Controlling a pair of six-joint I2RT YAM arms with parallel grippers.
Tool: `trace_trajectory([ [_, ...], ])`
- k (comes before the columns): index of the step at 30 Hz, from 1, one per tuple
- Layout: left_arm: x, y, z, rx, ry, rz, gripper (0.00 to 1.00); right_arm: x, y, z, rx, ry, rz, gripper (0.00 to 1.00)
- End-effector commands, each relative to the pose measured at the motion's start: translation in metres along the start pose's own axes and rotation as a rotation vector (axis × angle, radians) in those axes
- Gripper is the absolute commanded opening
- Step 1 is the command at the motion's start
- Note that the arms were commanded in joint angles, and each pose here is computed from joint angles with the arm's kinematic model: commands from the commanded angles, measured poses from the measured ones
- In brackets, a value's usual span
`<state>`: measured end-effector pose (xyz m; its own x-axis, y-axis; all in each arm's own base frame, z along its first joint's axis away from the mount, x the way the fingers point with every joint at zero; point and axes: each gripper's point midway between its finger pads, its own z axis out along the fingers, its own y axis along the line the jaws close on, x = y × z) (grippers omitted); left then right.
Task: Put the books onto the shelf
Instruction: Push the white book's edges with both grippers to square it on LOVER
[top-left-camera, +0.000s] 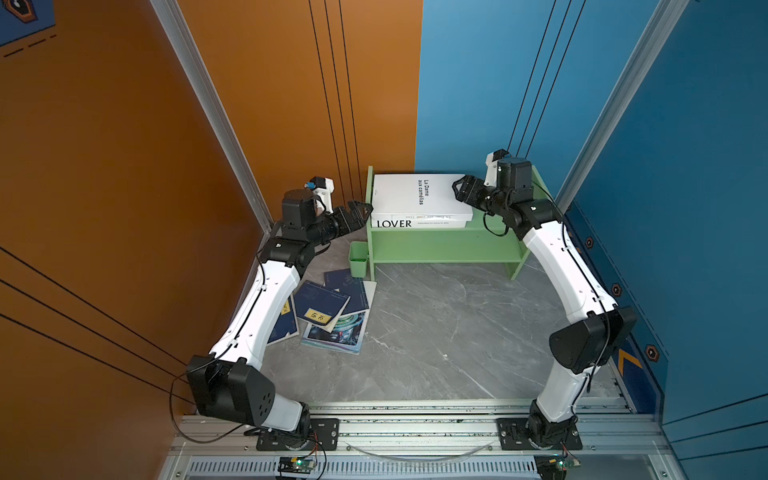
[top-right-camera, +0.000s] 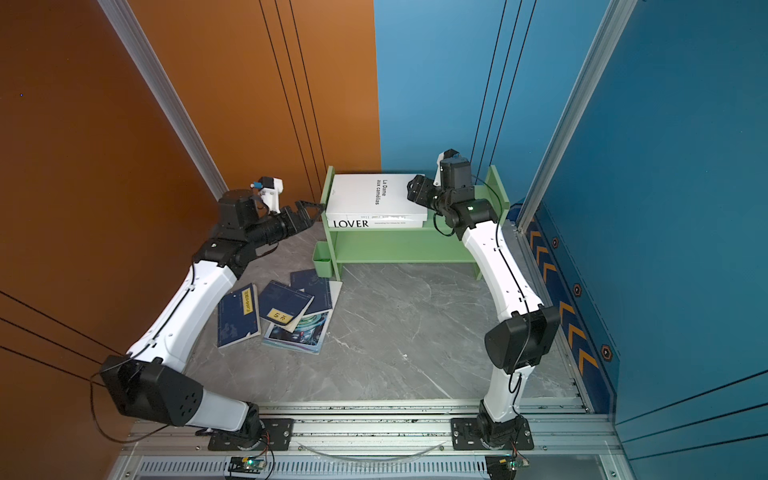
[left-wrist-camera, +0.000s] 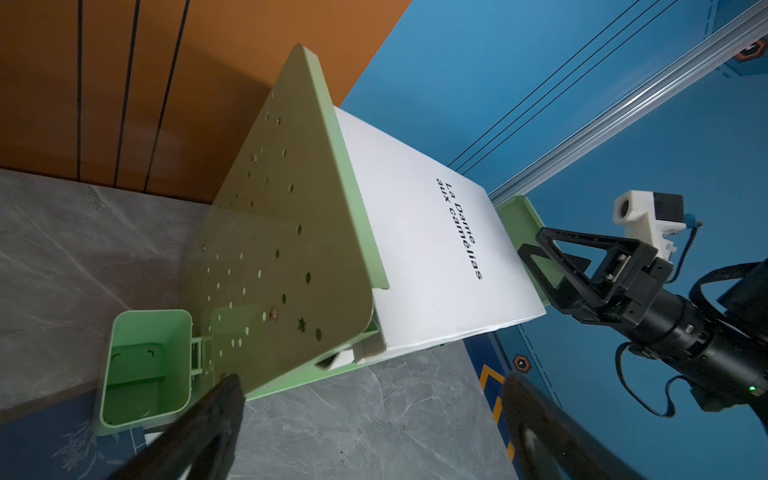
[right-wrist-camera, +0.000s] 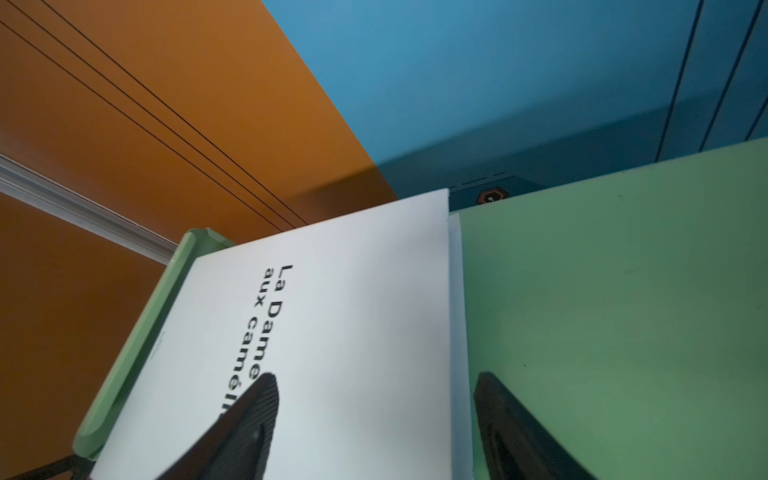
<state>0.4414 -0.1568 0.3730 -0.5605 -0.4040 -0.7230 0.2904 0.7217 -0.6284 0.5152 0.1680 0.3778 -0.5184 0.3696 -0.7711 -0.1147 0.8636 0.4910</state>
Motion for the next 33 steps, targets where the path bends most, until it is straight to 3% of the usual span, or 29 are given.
trace_trajectory([
  [1,-0.008,0.001,0.013,-0.066,-0.026,0.061,0.98,0.001,-0.006,-0.001,0.052,0.006,-0.025,0.77],
  [14,0.005,0.013,0.051,-0.175,-0.017,0.058,1.00,0.005,0.014,0.013,-0.009,0.016,-0.050,0.64],
  [33,0.000,0.004,0.055,-0.134,-0.032,0.054,0.99,0.009,0.026,0.028,-0.052,0.038,-0.047,0.67],
])
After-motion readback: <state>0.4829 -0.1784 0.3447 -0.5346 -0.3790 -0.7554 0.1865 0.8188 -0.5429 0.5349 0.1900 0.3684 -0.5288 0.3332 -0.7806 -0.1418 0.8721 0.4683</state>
